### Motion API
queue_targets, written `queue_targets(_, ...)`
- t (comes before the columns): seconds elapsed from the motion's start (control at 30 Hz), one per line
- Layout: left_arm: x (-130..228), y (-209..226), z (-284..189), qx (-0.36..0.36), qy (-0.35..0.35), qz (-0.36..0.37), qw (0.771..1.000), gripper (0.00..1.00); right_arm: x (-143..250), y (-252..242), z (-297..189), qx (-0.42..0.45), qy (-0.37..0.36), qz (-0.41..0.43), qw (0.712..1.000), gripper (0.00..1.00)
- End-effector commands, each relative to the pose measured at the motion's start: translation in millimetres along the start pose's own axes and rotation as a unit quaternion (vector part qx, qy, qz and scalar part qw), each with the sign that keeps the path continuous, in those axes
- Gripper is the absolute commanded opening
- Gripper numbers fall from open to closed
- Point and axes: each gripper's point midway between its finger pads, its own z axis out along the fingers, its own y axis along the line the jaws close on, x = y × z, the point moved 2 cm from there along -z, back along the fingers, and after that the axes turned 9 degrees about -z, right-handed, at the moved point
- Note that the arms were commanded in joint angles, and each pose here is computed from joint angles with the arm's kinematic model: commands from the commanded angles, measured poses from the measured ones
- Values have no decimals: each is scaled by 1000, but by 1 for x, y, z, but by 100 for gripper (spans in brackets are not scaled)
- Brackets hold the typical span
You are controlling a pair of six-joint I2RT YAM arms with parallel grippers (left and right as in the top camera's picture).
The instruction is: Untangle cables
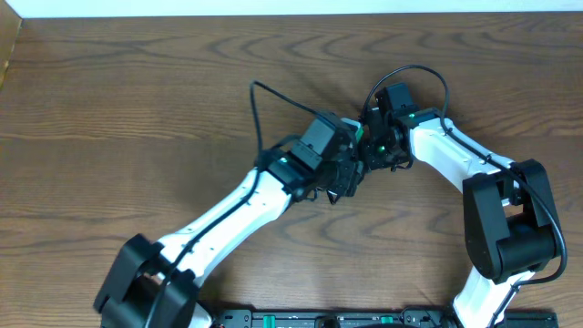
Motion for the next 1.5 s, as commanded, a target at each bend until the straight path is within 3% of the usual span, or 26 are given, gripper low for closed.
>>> queue_targets(0.0, -7, 20, 14, -63, -18, 7, 998, 62, 6, 1, 12, -8, 17, 7, 1000, 66)
queue_targets(0.1, -4, 24, 25, -67, -11, 6, 998, 61, 6, 1, 12, -7, 17, 7, 1000, 66)
queue_targets(0.17, -3, 27, 33, -69, -6, 5, 998, 55, 6, 1, 12, -7, 17, 7, 1000, 66)
queue_targets(0.2, -3, 27, 36, -69, -6, 5, 998, 47, 6, 1, 12, -7, 17, 7, 1000, 66)
queue_targets(0.27, -4, 27, 38, -68, -9, 5, 998, 20, 6, 1, 12, -7, 17, 7, 1000, 67)
queue_targets(0.4, -12, 22, 34, -58, -26, 8, 998, 8, 6, 2, 12, -8, 17, 6, 1000, 67)
queue_targets(0.93, -32, 3, 2, -30, -77, 17, 996, 8, -3, 16, 17, -9, 2, -19, 1000, 72)
queue_targets(1.23, -55, -25, -60, 13, -156, 30, 987, 8, -2, 14, 20, -4, 4, -19, 1000, 73)
queue_targets(1.47, -63, -41, -107, 42, -207, 39, 977, 8, 2, -6, 20, 61, 14, -12, 998, 76)
